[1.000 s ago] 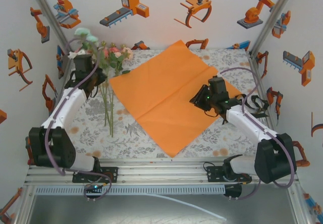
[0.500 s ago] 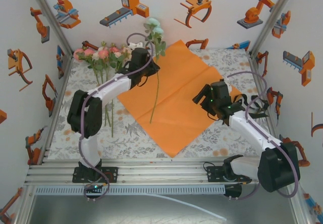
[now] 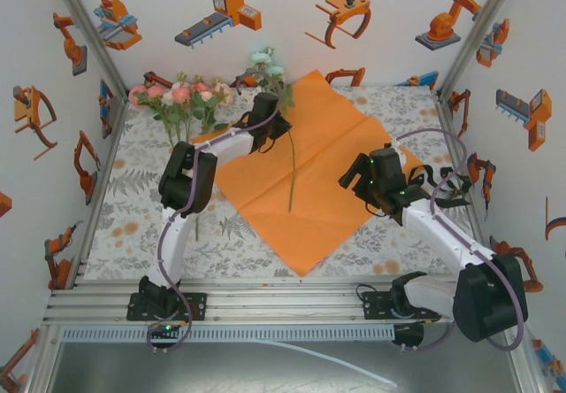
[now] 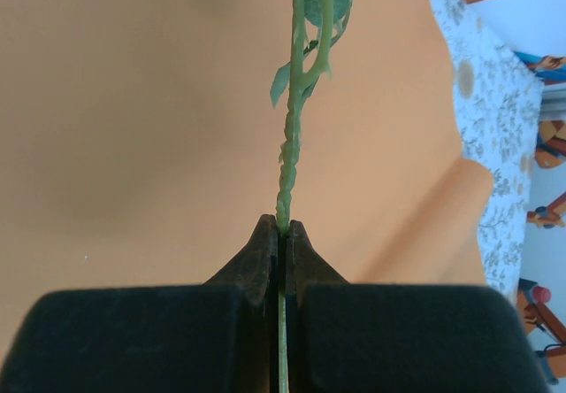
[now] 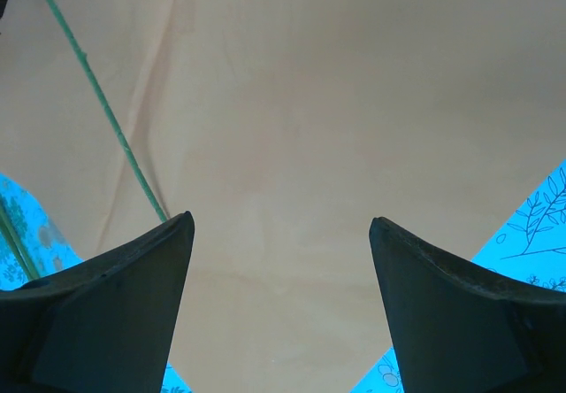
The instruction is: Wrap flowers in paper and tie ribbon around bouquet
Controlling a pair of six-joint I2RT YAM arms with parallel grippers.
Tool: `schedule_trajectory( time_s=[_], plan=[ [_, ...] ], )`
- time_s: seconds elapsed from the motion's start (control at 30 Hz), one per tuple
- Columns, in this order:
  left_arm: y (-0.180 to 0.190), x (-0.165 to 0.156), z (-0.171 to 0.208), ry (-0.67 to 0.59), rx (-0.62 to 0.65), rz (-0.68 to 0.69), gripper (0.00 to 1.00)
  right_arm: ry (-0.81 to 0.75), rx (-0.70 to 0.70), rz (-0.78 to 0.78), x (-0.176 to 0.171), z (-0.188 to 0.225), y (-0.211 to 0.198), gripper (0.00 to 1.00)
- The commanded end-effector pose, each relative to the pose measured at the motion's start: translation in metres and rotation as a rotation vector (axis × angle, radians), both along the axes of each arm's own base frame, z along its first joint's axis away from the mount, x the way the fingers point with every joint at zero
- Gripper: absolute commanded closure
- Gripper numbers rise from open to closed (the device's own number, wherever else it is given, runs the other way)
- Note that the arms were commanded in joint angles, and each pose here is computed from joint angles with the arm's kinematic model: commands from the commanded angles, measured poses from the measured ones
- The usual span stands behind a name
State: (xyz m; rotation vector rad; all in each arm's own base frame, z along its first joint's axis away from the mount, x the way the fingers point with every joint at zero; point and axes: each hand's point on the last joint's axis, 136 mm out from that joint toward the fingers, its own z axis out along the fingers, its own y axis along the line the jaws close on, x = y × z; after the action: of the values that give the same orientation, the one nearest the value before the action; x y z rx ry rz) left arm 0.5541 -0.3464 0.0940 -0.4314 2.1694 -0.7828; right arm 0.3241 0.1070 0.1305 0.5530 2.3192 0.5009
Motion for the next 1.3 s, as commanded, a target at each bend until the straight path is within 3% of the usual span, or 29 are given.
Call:
schedule_trajectory(
  time_s=[0.0,0.23,0.43,0.57,0.7,0.77,0.9,1.27],
  plan=[
    [-0.009,0.001,0.01,-0.022,-0.025,-0.009,0.9,-0.002,-0.019,0.02,0.0,-0.003,0.001,0.27],
    [0.009,-0.005,0.063,-0.124,0.036,-0.049,0.64,-0.013,0.0,0.031,-0.001,0.008,0.004,0.27],
    [0.075,-0.025,0.142,-0.242,0.099,-0.021,0.64,-0.041,0.015,0.032,-0.006,0.021,0.003,0.27],
    [0.147,-0.056,0.167,-0.236,0.296,0.047,0.65,-0.074,0.063,0.071,-0.004,0.031,0.014,0.27],
    [0.219,-0.089,0.156,-0.162,0.565,0.131,0.67,-0.082,0.091,0.107,0.0,0.033,0.025,0.26],
    [0.255,-0.101,0.142,-0.098,0.642,0.179,0.67,-0.079,0.096,0.117,0.001,0.032,0.028,0.26],
    [0.304,-0.119,0.105,0.019,0.621,0.196,0.69,-0.067,0.106,0.13,0.003,0.028,0.035,0.26],
    [0.288,-0.117,0.006,0.261,0.538,-0.052,0.71,-0.05,0.115,0.129,0.003,0.024,0.038,0.26]
  ],
)
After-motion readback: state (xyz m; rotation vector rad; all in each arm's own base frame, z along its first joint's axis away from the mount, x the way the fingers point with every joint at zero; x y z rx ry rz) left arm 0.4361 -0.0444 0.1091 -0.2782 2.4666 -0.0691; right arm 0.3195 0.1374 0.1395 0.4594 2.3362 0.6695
